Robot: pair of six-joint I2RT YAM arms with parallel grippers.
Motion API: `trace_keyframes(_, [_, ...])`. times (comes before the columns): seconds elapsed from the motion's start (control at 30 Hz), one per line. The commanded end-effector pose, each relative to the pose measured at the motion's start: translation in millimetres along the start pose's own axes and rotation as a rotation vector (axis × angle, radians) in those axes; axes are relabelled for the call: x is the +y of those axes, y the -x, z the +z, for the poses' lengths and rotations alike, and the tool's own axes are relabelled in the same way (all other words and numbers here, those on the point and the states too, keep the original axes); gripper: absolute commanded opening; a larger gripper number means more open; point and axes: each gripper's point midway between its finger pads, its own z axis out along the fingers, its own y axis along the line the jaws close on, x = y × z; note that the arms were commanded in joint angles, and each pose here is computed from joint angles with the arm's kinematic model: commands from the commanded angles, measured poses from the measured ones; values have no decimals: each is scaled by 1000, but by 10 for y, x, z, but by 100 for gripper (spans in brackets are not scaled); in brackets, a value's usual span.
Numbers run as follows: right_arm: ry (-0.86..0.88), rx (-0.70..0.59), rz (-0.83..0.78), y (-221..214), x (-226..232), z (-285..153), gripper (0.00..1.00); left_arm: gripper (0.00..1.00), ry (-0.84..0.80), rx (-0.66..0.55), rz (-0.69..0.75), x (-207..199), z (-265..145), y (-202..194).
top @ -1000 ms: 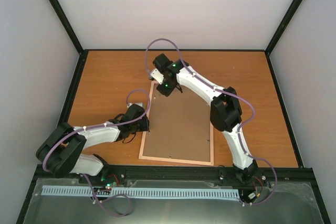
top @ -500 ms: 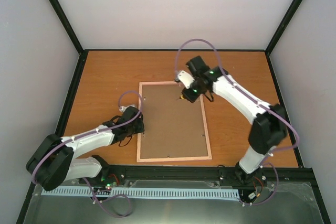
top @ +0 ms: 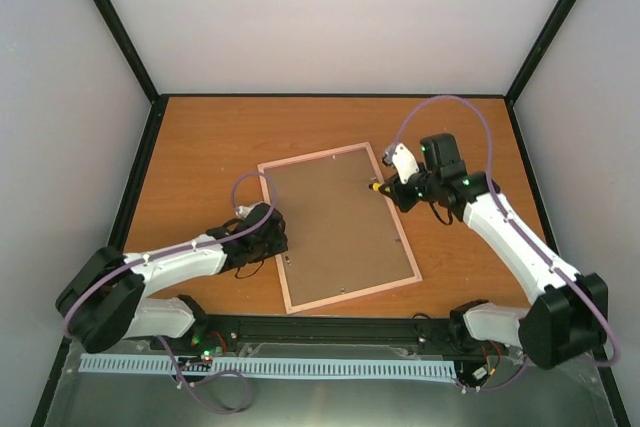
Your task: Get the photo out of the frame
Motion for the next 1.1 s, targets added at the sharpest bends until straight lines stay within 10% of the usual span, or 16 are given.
trace_keyframes(0.0, [38, -142, -51, 65, 111, -113, 3, 47, -83, -55, 16, -353, -312, 231])
trace_keyframes(0.4, [363, -71, -334, -259, 764, -372, 3, 85, -166, -341, 401, -884, -603, 1643])
trace_keyframes(0.63, [402, -61, -354, -429, 963, -443, 3, 84, -247, -291, 523, -1257, -1, 2393])
trace_keyframes(1.07, [446, 165, -517, -896, 1131, -528, 3, 74, -321, -29, 753, -1433, 1021, 2272])
